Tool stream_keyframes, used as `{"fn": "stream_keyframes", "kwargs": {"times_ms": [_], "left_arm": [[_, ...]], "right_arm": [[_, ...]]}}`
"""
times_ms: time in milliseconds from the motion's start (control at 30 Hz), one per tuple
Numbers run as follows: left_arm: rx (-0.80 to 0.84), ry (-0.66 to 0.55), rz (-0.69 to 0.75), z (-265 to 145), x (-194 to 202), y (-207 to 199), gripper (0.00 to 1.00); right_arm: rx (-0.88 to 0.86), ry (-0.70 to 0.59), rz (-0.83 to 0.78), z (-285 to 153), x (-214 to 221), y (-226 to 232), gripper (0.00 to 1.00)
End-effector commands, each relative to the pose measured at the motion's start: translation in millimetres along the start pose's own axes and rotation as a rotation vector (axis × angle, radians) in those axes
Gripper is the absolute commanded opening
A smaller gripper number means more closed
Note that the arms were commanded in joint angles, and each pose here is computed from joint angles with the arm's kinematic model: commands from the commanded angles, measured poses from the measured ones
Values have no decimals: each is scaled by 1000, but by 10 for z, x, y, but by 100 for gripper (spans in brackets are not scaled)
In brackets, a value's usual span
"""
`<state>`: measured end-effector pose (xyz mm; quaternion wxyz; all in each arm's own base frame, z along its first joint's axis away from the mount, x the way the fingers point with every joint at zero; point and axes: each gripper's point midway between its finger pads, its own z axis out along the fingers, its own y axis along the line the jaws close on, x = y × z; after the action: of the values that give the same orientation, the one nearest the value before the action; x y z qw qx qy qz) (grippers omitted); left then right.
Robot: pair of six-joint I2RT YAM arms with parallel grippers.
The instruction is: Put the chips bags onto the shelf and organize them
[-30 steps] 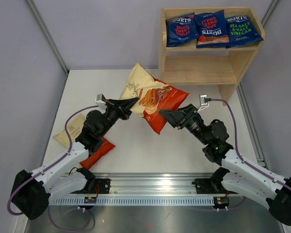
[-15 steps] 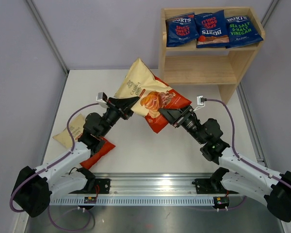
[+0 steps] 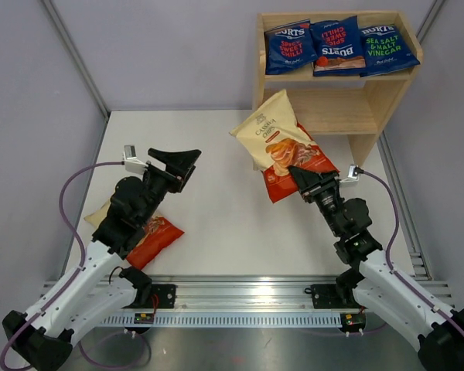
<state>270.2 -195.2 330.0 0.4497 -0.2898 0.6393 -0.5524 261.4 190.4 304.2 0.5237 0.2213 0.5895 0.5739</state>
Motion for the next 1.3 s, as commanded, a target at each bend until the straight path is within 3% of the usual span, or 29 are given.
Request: {"fn": "stream_keyframes", "kwargs": {"times_ms": [0,200,567,733,833,1033,1267], "left_arm": [[-143,-105,228,-152,-287,186,85],[-235,-130,386,-373,-435,358,86],[-264,29,597,-533,-282,468,87],[-211,135,738,-677,-211,287,88],[-209,182,813,-781,-196,287,88],[-236,178,907,-924,-280,357,89],[-266,193,959,-959,-290,511,89]], "right_arm": [[10,-112,177,-45,-283,-66,21],[53,-239,207,-256,-539,-125,19],[224,-444,151,-317,-1111,-127,19],[199,-504,143,-78,-1583,-69,18],[222,-431,198,180,-1737,-271,18],[224,-363,228,663,-2159,-435,20],[289,-423,253,1008,-2544,-730,20]]}}
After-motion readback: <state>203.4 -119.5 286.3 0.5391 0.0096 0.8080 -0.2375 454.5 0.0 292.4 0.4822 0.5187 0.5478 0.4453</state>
